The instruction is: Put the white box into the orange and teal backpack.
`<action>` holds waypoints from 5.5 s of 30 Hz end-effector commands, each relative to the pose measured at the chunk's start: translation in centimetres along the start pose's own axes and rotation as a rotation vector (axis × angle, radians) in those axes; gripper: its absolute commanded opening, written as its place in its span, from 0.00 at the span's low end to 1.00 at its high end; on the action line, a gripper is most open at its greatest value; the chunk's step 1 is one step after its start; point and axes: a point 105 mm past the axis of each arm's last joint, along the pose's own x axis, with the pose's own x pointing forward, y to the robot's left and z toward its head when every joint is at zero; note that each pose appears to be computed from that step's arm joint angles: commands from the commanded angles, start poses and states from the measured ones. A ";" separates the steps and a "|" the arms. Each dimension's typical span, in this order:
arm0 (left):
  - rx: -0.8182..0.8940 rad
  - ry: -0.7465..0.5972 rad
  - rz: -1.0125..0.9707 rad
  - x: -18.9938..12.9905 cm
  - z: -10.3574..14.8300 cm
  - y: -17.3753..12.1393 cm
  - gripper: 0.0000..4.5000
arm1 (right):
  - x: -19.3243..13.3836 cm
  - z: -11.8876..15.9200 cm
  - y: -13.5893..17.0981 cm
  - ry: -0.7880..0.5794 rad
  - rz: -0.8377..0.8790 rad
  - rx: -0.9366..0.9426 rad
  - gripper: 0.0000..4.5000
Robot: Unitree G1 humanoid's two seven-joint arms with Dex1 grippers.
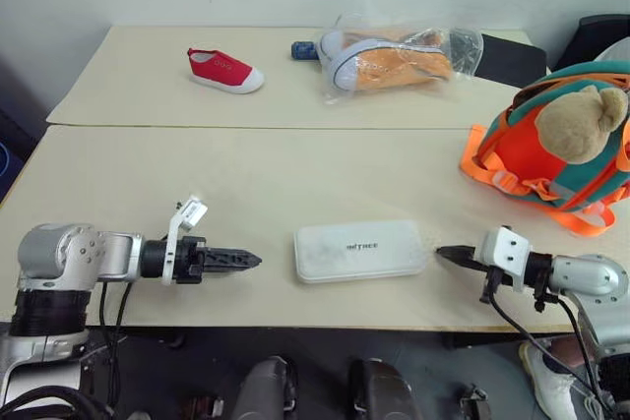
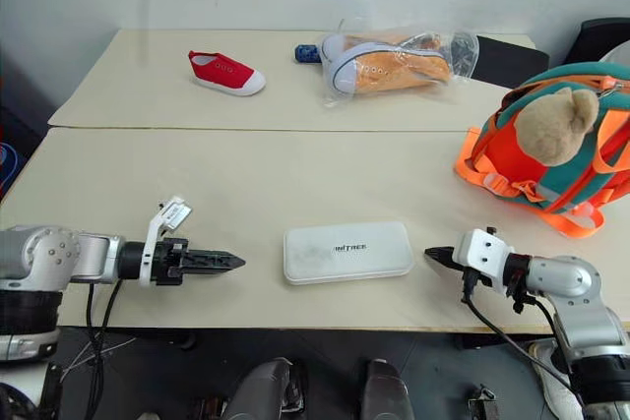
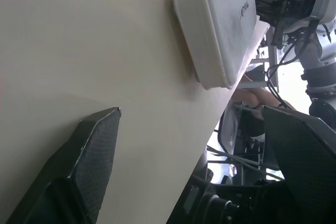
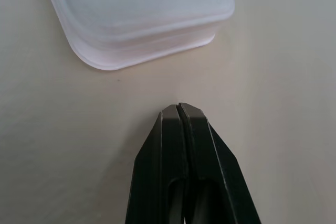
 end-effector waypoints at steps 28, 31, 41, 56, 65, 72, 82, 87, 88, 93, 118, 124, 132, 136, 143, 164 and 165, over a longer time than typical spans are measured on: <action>-0.062 0.028 -0.133 8.0 0.6 -2.3 0.32 | 1.8 3.4 2.4 -0.214 0.056 0.144 0.06; 0.151 -0.102 -0.189 7.3 2.0 -3.9 0.29 | -0.6 3.3 2.4 -0.237 -0.036 0.248 0.18; 0.951 -0.383 -0.308 6.0 4.3 -5.2 0.29 | -13.6 -1.3 0.2 -0.078 -0.695 0.419 0.90; 1.097 -0.500 -0.325 6.4 5.4 -8.0 0.29 | -14.2 -2.5 -10.8 -0.155 -0.805 0.468 0.99; 1.057 -0.542 -0.235 4.8 5.3 -7.1 0.29 | -10.0 1.0 -11.4 -0.321 -0.654 0.444 0.48; 0.946 -0.606 -0.202 1.7 6.5 -6.0 0.29 | -4.5 5.9 -9.3 -0.460 -0.460 0.405 0.00; 0.795 -0.683 -0.071 -3.1 6.4 -3.1 0.29 | 1.0 18.3 0.6 -0.734 0.130 0.486 0.00; 0.766 -0.713 -0.089 -4.8 6.6 -3.9 0.29 | -0.6 16.5 4.9 -0.555 0.338 0.564 0.00; 0.745 -0.688 -0.142 -5.1 6.1 -4.5 0.29 | -1.1 15.7 5.3 -0.500 0.357 0.583 0.00; 0.826 -0.686 -0.181 -6.5 5.3 -7.5 0.29 | -2.5 12.4 4.0 -0.371 0.243 0.574 0.00; 1.552 -0.296 -0.246 2.1 8.9 -12.5 0.29 | -2.6 10.5 0.5 -0.309 0.133 0.535 0.00; 1.703 -0.222 -0.307 5.9 9.9 -14.9 0.29 | -2.6 10.9 -0.1 -0.314 0.125 0.524 0.00; 1.667 -0.187 -0.257 13.9 12.4 -17.7 0.29 | -2.2 11.8 -0.1 -0.326 0.148 0.508 0.00; 1.672 -0.297 -0.241 14.8 13.0 -18.6 0.45 | -2.0 12.0 -0.1 -0.332 0.132 0.495 0.00; 1.611 -0.347 -0.277 9.8 13.3 -16.8 0.89 | -1.9 11.6 -0.5 -0.334 0.079 0.484 0.00; 1.755 -0.573 -0.496 6.8 7.9 -19.5 0.89 | -1.1 10.9 -2.4 -0.373 -0.039 0.427 0.00; 1.758 -0.565 -0.507 7.1 7.6 -19.5 0.89 | -1.1 10.9 -2.4 -0.376 -0.043 0.426 0.00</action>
